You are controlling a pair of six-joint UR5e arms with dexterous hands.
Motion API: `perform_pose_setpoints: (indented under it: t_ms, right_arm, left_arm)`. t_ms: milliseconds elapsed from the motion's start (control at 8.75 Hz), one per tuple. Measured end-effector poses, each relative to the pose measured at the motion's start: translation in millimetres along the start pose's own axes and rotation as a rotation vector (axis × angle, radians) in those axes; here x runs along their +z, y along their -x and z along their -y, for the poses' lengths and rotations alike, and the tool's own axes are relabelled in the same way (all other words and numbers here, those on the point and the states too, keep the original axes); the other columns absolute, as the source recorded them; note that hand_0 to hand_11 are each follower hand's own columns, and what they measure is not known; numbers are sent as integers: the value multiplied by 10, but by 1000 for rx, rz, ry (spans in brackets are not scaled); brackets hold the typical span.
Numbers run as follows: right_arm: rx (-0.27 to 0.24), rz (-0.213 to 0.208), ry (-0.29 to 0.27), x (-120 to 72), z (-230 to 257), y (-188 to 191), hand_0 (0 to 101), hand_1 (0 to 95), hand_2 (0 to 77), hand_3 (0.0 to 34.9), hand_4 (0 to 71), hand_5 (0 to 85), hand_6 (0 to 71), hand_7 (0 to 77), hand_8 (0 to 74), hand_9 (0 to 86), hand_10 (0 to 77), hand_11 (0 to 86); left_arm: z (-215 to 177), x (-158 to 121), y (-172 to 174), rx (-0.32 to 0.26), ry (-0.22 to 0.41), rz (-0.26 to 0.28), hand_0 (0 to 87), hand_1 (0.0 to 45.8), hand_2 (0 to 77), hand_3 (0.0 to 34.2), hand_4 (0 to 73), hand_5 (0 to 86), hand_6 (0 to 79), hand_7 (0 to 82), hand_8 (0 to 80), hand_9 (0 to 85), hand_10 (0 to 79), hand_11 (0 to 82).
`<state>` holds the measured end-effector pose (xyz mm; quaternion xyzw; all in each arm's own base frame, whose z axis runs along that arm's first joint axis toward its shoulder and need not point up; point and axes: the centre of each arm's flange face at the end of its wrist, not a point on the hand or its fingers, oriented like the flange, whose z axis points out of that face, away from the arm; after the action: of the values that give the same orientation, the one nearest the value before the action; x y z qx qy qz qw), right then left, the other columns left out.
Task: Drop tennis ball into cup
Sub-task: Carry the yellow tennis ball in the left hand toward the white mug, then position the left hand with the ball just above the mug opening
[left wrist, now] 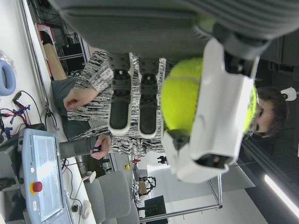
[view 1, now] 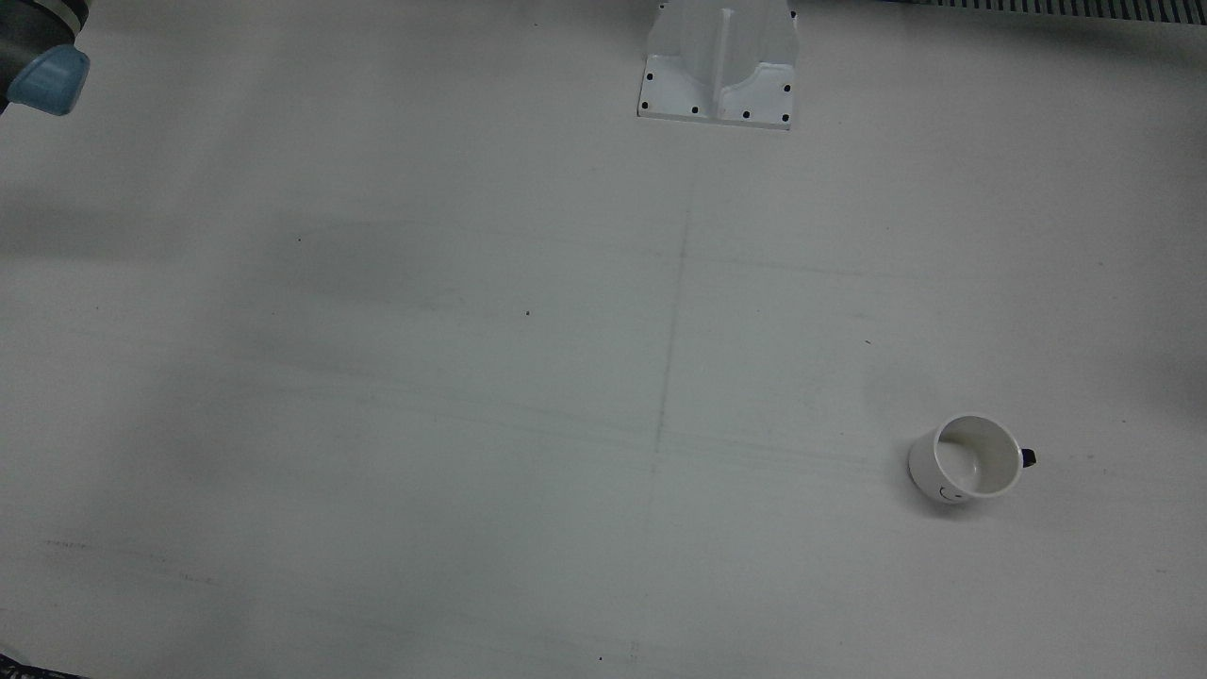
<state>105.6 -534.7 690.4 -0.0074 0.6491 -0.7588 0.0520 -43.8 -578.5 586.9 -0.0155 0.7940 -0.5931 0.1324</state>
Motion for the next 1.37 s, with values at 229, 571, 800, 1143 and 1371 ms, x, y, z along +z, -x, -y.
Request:
perform_pose_setpoints:
  t_ms: [229,571,800,1143,1371]
  right_arm:
    - [0,0,0,0,0,0,0,5,5,0,0,0,0,0,0,0,0,5]
    - [0,0,0,0,0,0,0,5,5,0,0,0,0,5,0,0,0,5]
    - [0,0,0,0,0,0,0,5,5,0,0,0,0,5,0,0,0,5]
    - [0,0,0,0,0,0,0,5,5,0,0,0,0,5,0,0,0,5]
    - [0,0,0,0,0,0,0,5,5,0,0,0,0,5,0,0,0,5]
  left_arm:
    - [-268,139,274,-19,44,49,798,153,595,0,267,273,600,409,365,442,338,513]
    - [-788,388,1453,-84,118,235,797,153,595,0,267,295,605,415,365,420,338,513]
    - [-1048,417,2168,-124,149,322,798,153,595,0,262,251,605,415,360,431,338,518]
    - [-1257,359,2900,-156,163,400,799,153,595,0,262,273,605,415,360,425,338,518]
    - [-1173,338,3035,-154,157,414,799,153,595,0,262,267,605,415,327,349,338,518]
